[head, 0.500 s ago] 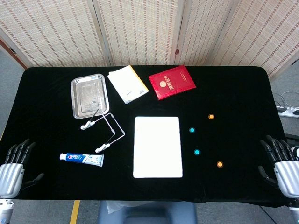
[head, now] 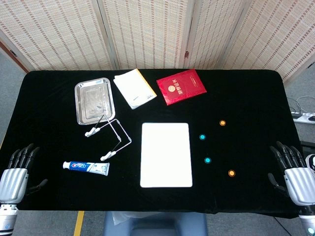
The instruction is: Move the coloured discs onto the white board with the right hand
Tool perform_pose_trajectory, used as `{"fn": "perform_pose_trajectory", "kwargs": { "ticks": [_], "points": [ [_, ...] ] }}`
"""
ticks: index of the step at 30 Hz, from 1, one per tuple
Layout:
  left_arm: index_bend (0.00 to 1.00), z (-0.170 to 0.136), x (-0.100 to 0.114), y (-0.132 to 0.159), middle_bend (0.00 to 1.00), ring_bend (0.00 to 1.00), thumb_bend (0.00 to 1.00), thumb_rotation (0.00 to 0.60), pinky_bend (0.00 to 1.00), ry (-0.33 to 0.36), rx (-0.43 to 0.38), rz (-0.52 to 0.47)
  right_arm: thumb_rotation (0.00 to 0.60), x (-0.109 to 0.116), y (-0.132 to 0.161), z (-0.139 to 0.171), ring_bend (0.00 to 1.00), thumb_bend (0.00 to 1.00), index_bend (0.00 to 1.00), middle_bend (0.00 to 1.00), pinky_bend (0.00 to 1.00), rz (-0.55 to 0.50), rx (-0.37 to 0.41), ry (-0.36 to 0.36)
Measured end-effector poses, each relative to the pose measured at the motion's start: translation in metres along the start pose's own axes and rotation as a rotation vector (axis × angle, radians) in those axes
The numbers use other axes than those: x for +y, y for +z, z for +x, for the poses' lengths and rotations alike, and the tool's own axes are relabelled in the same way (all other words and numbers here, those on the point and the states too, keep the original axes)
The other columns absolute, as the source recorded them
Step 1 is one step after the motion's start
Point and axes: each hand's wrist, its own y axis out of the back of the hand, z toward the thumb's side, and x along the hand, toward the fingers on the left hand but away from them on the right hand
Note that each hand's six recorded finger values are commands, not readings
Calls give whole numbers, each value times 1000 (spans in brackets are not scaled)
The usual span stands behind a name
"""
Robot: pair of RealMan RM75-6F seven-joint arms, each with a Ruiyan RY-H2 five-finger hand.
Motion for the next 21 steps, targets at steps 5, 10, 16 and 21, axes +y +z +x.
{"fn": "perform_pose_trajectory", "kwargs": {
  "ticks": [5,10,16,21],
  "points": [
    [39,0,-1,1,16,68,205,600,0,-8,-9,-5,600,-18,10,-4,25,446,175,26,0,11,44,51],
    [41,-2,-1,1,16,68,205,600,0,-17,-12,-15,600,-44,23,-11,29,311,213,37,0,35,92,130],
    [40,-4,-3,-2,16,68,204,600,0,-29,-5,-18,600,-77,33,-19,31,254,225,43,0,88,113,217],
    [40,-4,-4,-5,16,68,205,600,0,-32,2,-19,600,-101,36,-28,36,252,341,81,0,115,115,272]
  ]
}}
